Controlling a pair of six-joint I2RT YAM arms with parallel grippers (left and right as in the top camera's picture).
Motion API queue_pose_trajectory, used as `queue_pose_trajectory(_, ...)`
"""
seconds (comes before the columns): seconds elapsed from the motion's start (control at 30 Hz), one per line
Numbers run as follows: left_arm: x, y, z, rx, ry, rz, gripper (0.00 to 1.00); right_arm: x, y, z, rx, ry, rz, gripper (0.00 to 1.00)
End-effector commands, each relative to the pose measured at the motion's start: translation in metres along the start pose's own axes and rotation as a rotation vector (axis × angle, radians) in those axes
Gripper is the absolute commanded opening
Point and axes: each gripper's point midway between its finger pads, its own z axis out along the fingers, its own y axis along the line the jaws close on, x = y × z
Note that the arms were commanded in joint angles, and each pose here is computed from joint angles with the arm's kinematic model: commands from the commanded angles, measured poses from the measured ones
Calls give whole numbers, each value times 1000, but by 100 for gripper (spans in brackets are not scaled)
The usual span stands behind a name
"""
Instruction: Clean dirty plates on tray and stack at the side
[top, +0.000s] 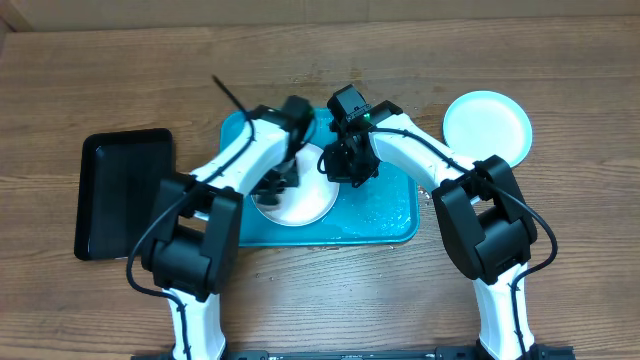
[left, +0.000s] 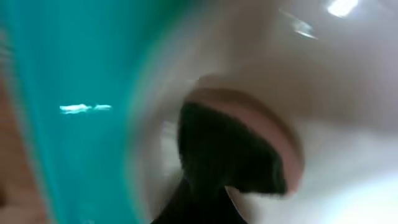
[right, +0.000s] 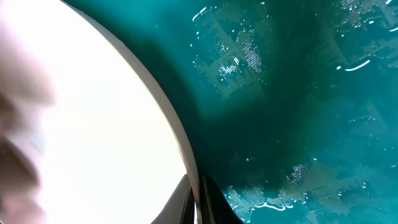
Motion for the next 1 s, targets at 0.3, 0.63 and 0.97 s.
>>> queue_pose_trajectory(0.3,-65,39,-36,276,-34,-144,4,2,-14,12,56,14,19,5)
queue_pose_trajectory(0.63,-92,141,-82,457,-90,-410,4,-5,-10,13,42,-15,1,4)
queue_pose_trajectory(0.97,-33,258,7,155,72,-747,4,-16,-5,12,23,-56,-15,4)
